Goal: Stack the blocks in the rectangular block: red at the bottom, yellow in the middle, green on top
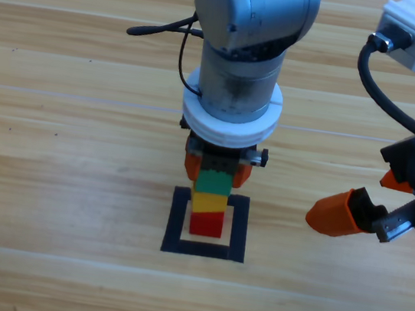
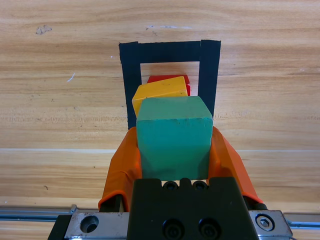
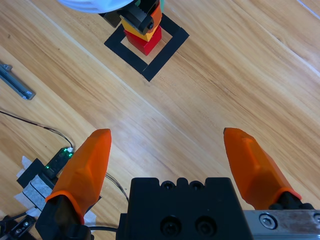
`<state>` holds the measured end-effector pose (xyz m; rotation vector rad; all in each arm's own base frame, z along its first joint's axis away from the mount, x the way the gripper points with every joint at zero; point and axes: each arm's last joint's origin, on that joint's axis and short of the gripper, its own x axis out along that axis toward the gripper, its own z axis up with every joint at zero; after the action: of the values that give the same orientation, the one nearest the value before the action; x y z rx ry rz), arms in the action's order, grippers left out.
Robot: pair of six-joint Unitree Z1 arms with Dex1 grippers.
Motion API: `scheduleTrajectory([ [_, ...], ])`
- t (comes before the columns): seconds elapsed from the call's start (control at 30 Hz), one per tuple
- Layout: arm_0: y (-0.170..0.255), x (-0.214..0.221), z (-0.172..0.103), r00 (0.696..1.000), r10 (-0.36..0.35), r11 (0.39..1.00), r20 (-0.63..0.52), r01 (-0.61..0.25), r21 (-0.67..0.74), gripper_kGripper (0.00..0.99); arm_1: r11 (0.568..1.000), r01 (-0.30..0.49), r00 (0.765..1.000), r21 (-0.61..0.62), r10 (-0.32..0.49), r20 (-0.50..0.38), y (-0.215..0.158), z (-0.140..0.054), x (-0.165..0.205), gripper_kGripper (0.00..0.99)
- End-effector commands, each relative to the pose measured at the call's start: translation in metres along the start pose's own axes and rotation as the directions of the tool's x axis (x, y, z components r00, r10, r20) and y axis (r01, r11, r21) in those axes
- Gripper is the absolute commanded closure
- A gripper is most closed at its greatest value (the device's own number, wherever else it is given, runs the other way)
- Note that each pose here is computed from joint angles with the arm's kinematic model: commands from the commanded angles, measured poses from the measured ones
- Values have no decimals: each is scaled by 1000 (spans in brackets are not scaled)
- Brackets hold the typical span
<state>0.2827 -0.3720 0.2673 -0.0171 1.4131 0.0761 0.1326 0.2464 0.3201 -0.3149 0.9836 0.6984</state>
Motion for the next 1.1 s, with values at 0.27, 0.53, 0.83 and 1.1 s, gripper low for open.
scheduleTrajectory([
  [0.27,-9,15,-7,1000,27,999,-13,-27,22,0,1000,-12,1000,-4,12,-25,-1,-6,4,1],
  [0.53,-7,-7,-11,1000,-13,1000,21,12,21,0,1000,-11,1000,-4,11,-18,-2,-6,2,1],
  [0.83,41,-145,-57,909,-143,989,392,151,11,0,1000,-6,1000,-4,6,14,-4,-7,-8,1],
  [1.1,140,-136,-147,837,-197,977,510,213,28,0,1000,-2,1000,-14,2,3,-3,-5,-3,0],
])
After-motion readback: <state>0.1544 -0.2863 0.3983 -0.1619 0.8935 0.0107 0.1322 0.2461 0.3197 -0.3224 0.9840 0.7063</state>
